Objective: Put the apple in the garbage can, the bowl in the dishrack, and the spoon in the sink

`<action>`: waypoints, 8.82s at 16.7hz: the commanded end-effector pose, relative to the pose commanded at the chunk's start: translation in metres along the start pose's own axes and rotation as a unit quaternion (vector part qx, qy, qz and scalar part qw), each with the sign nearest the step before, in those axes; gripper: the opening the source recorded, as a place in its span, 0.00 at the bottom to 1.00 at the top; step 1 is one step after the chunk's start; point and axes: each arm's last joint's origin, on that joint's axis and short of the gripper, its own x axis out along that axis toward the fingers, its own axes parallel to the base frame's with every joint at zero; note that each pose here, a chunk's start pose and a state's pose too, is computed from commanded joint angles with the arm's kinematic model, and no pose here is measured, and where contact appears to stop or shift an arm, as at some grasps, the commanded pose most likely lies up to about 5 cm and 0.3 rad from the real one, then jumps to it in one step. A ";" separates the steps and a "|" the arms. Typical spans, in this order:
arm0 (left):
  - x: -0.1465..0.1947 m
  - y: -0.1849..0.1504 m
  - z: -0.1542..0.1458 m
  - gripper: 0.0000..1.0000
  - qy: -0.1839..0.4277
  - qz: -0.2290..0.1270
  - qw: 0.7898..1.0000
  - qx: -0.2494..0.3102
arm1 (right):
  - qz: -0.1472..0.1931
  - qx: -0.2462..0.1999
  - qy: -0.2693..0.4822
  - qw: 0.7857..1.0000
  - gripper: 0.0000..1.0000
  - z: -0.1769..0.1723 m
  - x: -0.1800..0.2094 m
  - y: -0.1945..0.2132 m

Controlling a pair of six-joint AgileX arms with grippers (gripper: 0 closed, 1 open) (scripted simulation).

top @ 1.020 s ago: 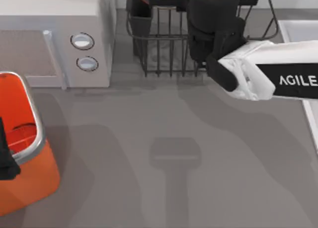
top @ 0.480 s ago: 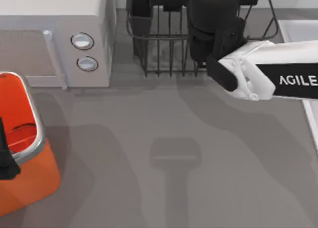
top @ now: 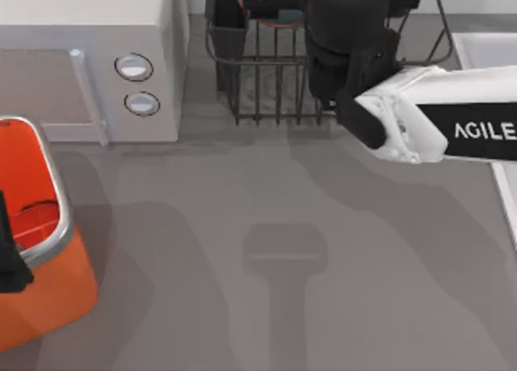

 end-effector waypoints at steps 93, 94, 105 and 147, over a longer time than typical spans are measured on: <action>0.000 0.000 0.000 1.00 0.000 0.000 1.000 0.000 | -0.018 0.018 0.705 0.709 0.10 -0.126 -0.173 -0.394; 0.000 0.000 0.000 1.00 0.000 0.000 1.000 0.000 | -0.018 0.018 0.705 0.709 0.02 -0.126 -0.173 -0.394; 0.000 0.000 0.000 1.00 0.000 0.000 1.000 0.000 | -0.020 0.019 0.693 0.721 0.00 -0.101 -0.171 -0.396; 0.000 0.000 0.000 1.00 0.000 0.000 1.000 0.000 | -0.018 0.021 0.695 0.718 0.00 -0.018 0.121 -0.332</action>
